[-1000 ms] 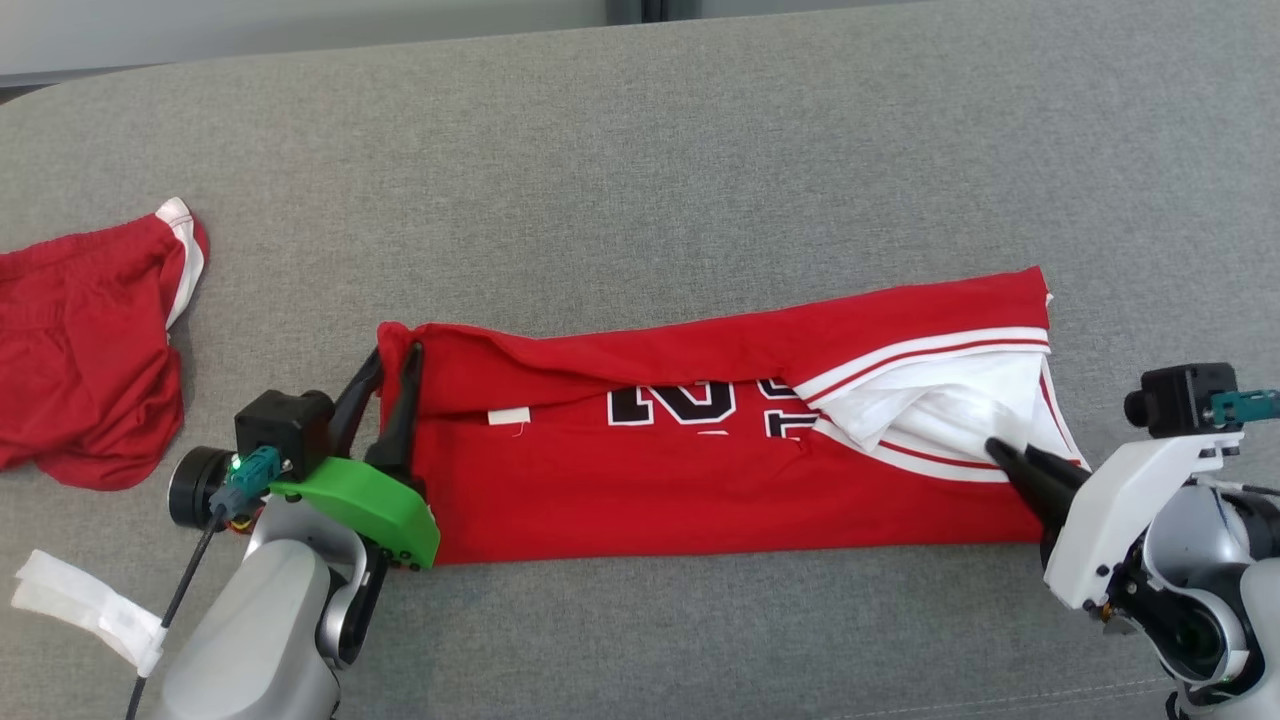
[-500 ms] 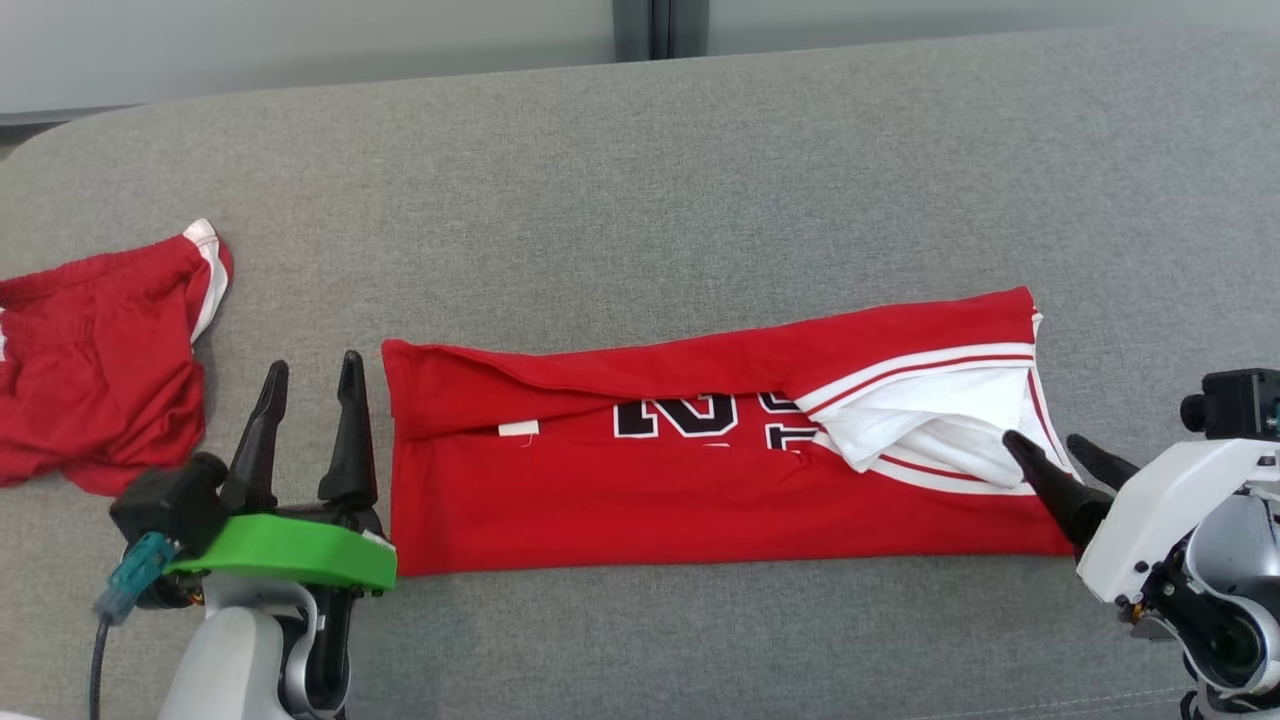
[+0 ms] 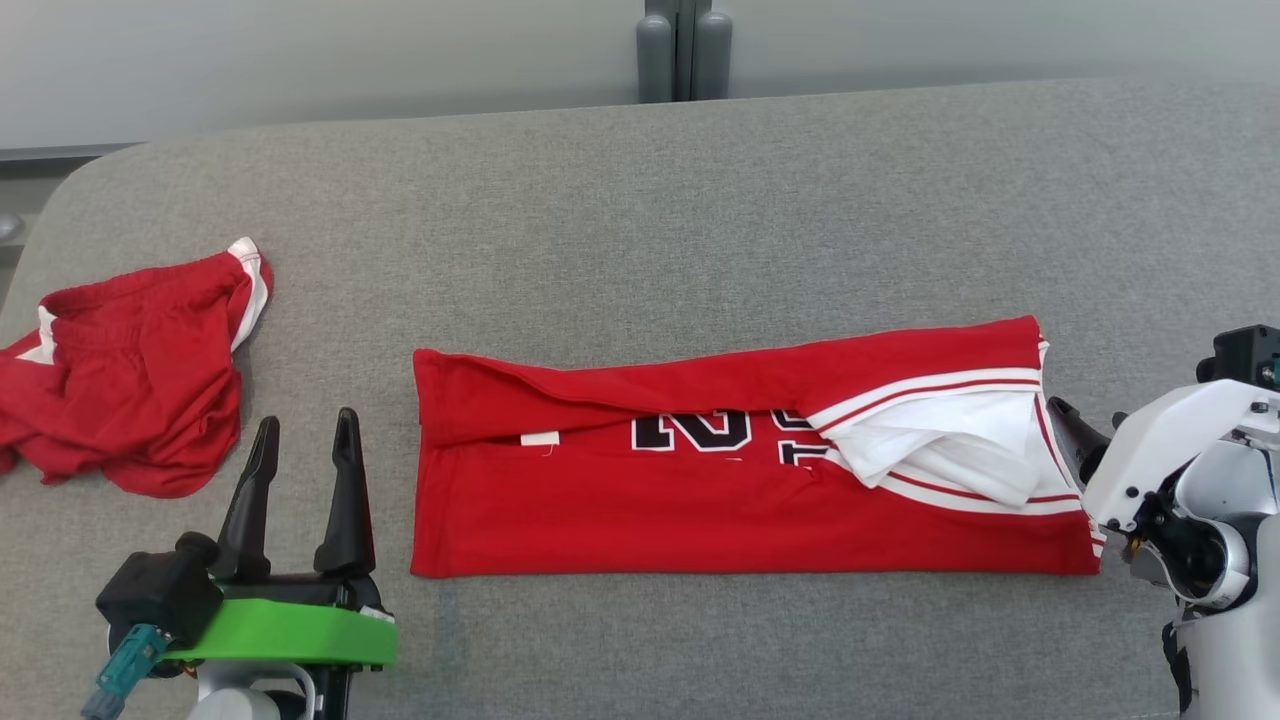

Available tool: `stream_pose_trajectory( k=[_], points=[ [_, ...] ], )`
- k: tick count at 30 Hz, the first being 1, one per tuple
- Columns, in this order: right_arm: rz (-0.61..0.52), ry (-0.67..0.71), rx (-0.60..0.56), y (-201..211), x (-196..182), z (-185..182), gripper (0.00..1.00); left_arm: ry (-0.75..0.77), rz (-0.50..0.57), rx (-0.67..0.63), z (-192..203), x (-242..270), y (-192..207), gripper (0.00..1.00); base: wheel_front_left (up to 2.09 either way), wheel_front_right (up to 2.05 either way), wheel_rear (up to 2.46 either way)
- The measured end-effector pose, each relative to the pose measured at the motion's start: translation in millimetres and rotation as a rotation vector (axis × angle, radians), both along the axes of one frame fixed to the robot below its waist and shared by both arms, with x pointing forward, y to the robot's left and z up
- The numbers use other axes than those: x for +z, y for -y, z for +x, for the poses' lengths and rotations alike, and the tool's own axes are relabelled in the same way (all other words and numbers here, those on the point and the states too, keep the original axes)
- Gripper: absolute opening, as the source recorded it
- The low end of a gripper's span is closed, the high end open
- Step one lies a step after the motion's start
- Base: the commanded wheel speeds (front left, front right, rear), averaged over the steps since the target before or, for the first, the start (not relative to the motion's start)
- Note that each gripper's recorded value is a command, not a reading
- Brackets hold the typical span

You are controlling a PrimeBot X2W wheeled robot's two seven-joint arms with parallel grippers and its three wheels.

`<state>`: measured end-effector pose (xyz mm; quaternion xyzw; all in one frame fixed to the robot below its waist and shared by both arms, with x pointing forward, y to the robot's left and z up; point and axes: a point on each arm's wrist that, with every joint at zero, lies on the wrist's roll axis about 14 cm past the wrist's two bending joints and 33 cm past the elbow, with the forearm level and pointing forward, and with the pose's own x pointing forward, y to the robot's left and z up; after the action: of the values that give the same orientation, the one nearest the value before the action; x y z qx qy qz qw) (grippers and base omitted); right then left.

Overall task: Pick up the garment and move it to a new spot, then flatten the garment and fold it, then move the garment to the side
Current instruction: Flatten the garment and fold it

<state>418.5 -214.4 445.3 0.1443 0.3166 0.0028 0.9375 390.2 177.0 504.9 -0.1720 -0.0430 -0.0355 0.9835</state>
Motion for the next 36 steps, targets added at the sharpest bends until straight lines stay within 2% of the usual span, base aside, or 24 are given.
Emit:
stream_pose_trajectory(
  k=[10,23,24,25,29,36],
  points=[
    [-0.027,-0.117,0.008,-3.9,-37.6,17.8,1.00,-0.064,0.032,0.008,-6.4,-19.9,-8.3,1.00,0.00,0.00,0.00],
    [0.012,-0.225,0.041,-26.1,-71.0,22.5,1.00,-0.077,0.047,0.076,-11.6,-22.6,-33.0,1.00,0.00,0.00,0.00],
    [0.013,-0.226,0.046,-27.8,-70.7,23.4,0.36,-0.077,0.047,0.077,-11.8,-22.7,-33.4,1.00,0.00,0.00,0.00],
    [0.008,-0.222,0.053,-29.0,-70.2,24.3,0.00,-0.077,0.048,0.076,-12.0,-22.7,-33.6,1.00,0.00,0.00,0.00],
    [-0.025,-0.176,0.043,-18.6,-62.3,30.2,0.00,-0.079,0.049,0.068,-12.9,-23.0,-31.5,1.00,0.00,0.00,0.00],
    [-0.164,-0.064,-0.115,67.8,-24.2,34.9,0.00,-0.067,0.041,0.053,-16.3,-18.8,-25.9,1.00,0.00,0.00,0.00]
  ],
)
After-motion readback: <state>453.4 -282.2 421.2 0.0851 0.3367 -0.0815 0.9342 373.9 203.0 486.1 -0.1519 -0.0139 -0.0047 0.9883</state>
